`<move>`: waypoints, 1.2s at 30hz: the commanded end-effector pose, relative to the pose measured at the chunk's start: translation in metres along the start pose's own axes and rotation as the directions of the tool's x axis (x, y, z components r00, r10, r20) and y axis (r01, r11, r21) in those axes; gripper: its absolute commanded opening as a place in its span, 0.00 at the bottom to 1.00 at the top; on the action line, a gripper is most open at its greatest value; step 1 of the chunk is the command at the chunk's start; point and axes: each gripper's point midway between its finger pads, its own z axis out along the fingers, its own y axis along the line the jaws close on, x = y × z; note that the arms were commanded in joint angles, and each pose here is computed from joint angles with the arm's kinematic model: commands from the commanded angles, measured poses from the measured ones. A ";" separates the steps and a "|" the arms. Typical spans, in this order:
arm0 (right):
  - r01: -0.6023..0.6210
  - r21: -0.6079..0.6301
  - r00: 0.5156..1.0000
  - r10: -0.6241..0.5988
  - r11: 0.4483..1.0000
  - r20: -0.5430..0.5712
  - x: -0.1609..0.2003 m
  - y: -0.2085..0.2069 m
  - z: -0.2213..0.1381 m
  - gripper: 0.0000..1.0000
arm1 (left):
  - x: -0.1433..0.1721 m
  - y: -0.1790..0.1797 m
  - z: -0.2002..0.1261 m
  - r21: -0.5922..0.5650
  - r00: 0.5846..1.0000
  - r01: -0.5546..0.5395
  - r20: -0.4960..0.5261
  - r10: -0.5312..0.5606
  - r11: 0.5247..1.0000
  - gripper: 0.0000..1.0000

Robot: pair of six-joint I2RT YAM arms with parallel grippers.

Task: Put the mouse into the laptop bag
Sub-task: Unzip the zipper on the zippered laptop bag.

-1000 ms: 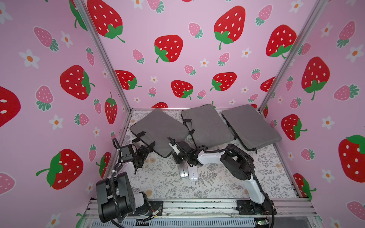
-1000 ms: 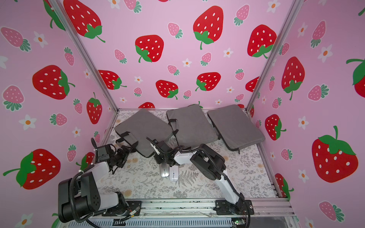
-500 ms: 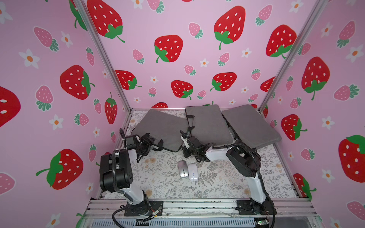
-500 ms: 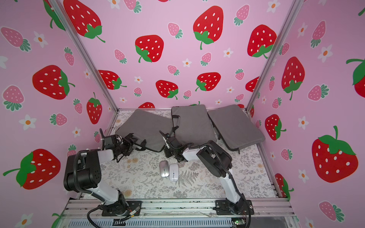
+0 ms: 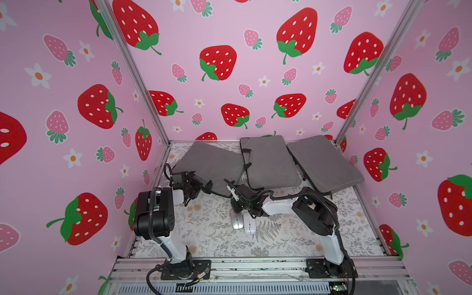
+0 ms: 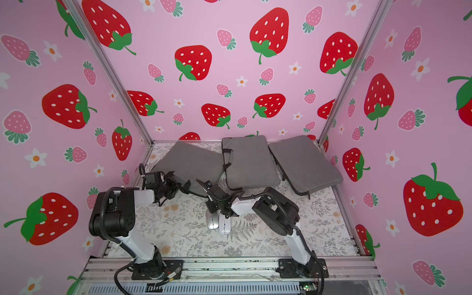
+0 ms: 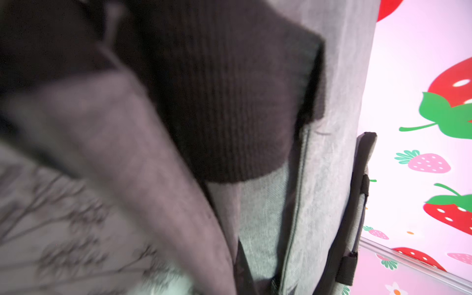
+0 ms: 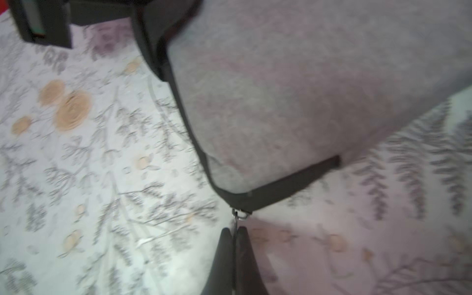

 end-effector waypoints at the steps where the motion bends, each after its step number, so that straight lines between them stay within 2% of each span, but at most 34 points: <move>1: 0.080 -0.081 0.988 -0.090 0.993 -0.126 0.038 0.052 -0.007 0.00 | 0.017 0.028 -0.003 -0.105 0.998 0.066 -0.006 -0.067 0.992 0.00; 5: 0.055 -0.088 0.990 -0.066 0.995 -0.126 0.030 0.059 -0.006 0.00 | 0.020 0.040 -0.020 -0.128 0.994 0.104 0.048 -0.099 0.986 0.00; 9: -0.035 -0.052 0.990 0.027 0.998 -0.139 0.019 0.031 0.000 0.00 | 0.031 0.063 -0.054 -0.153 0.980 0.149 0.153 -0.125 0.977 0.00; 14: -0.109 0.023 0.984 0.111 0.994 -0.141 0.006 -0.009 0.004 0.00 | 0.050 0.073 -0.098 -0.153 0.963 0.138 0.250 -0.096 0.979 0.00; 15: -0.131 0.039 0.981 0.135 0.991 -0.140 0.003 -0.019 0.005 0.00 | 0.055 0.074 -0.105 -0.137 0.961 0.137 0.258 -0.098 0.981 0.07; 19: -0.193 0.103 0.970 0.206 0.976 -0.131 -0.009 -0.058 0.005 0.00 | 0.067 0.071 -0.130 -0.086 0.957 0.116 0.276 -0.089 0.989 0.77; 20: -0.207 0.125 0.966 0.223 0.970 -0.129 -0.011 -0.068 0.005 0.00 | 0.069 0.071 -0.135 -0.083 0.957 0.107 0.277 -0.081 0.991 0.87; 22: -0.242 0.163 0.955 0.264 0.957 -0.132 -0.014 -0.089 0.006 0.00 | 0.067 0.069 -0.145 -0.078 0.952 0.085 0.299 -0.058 0.993 0.96; 28: -0.311 0.244 0.927 0.350 0.918 -0.133 -0.022 -0.143 0.011 0.00 | 0.062 0.069 -0.164 -0.130 0.957 0.051 0.291 -0.011 0.990 0.99; 33: -0.321 0.290 0.915 0.374 0.902 -0.149 -0.028 -0.176 0.020 0.00 | 0.060 0.091 -0.154 -0.176 0.968 0.123 0.240 -0.079 0.977 0.97; 36: -0.316 0.274 0.917 0.367 0.908 -0.158 -0.033 -0.182 0.024 0.00 | 0.060 0.093 -0.138 -0.125 0.973 0.144 0.197 -0.118 0.982 0.96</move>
